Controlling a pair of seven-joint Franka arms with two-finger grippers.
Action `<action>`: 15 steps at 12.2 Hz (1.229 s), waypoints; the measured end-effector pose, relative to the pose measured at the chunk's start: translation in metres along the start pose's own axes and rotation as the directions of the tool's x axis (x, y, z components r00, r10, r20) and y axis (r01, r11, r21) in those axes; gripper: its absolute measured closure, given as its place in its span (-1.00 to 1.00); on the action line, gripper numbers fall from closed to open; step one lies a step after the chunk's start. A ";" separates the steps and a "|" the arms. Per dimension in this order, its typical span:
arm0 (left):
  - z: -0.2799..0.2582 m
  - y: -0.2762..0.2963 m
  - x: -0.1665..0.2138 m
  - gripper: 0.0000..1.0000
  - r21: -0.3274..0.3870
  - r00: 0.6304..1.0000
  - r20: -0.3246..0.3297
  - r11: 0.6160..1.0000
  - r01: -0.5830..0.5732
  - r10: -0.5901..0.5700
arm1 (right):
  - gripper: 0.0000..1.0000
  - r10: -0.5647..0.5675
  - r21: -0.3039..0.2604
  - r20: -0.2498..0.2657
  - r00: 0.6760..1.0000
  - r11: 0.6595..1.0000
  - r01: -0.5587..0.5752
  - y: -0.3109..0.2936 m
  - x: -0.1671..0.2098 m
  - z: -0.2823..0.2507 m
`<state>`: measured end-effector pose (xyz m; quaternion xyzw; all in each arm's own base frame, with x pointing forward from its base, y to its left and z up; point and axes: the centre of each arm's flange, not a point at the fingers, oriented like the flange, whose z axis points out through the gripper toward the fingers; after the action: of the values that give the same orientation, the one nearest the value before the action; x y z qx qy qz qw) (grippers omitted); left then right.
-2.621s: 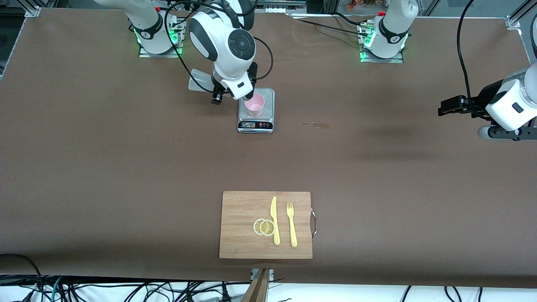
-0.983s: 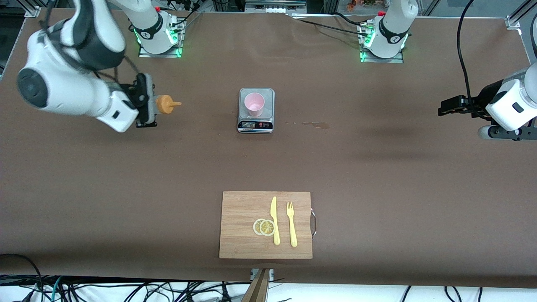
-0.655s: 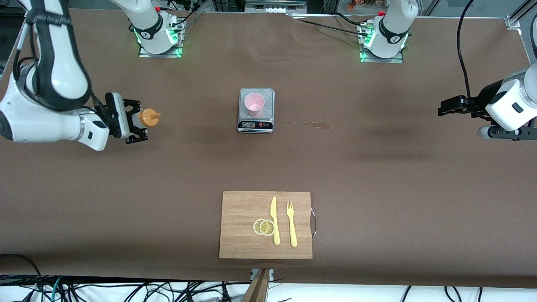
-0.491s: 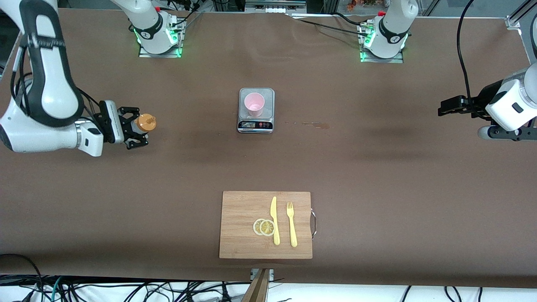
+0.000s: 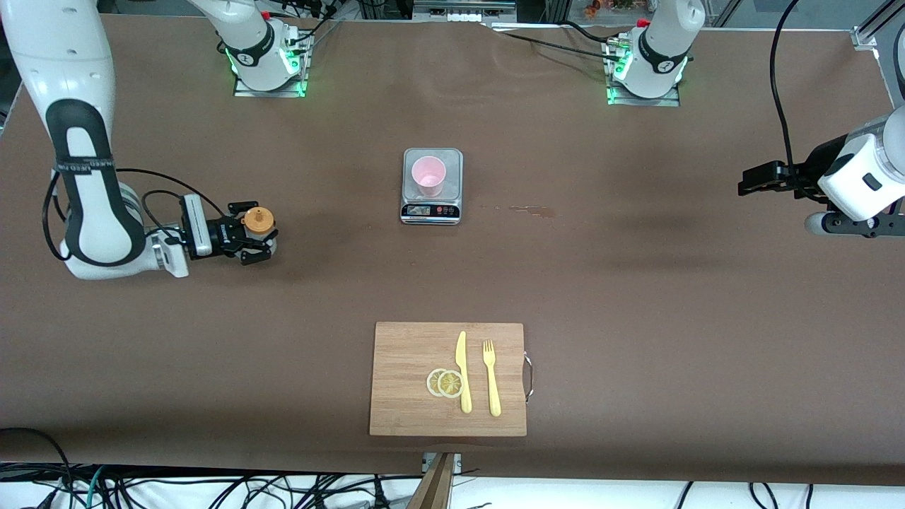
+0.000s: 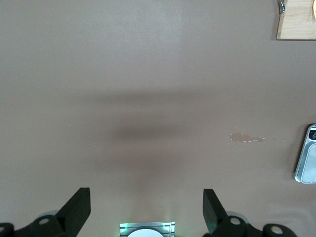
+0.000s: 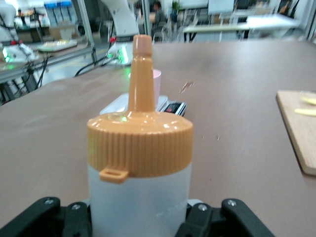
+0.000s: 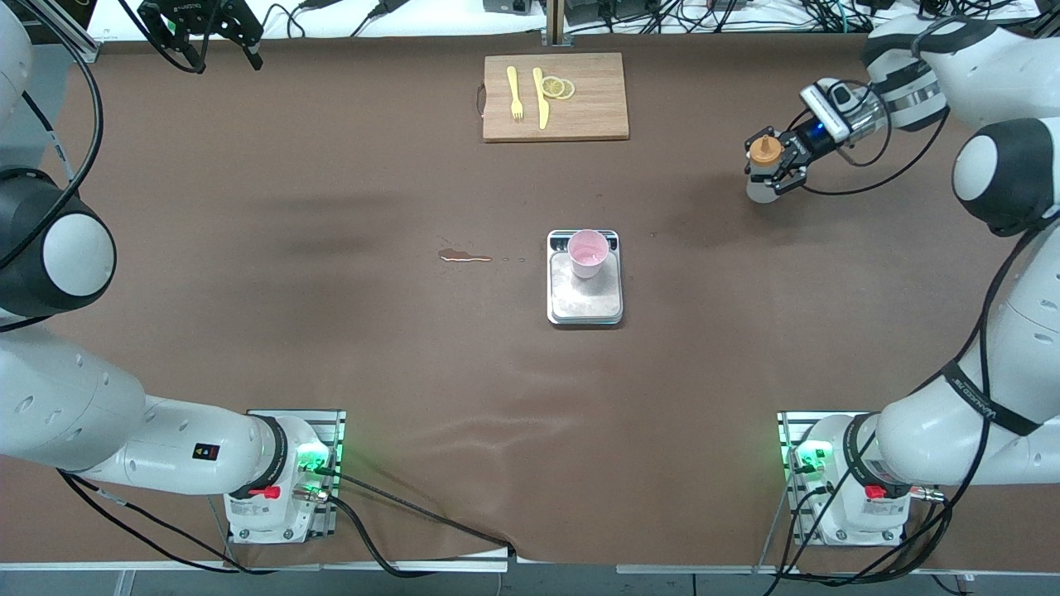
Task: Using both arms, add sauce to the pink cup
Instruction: 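Carry the sauce bottle back with the right gripper and lower it, then open the right gripper and release the bottle upright on the table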
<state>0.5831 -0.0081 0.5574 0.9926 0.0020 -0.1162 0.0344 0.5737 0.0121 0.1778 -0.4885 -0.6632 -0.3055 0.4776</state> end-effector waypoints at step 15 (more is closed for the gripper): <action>0.000 0.000 0.000 -1.00 0.000 1.000 0.005 1.000 0.000 0.000 | -0.75 0.006 -0.077 -0.252 0.968 0.997 -0.027 -0.018 -0.070 0.033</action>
<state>0.5826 -0.0083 0.5570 0.9923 0.0018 -0.1188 0.0344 0.5500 0.0099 0.1022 -0.4701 -0.5806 -0.3873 0.5403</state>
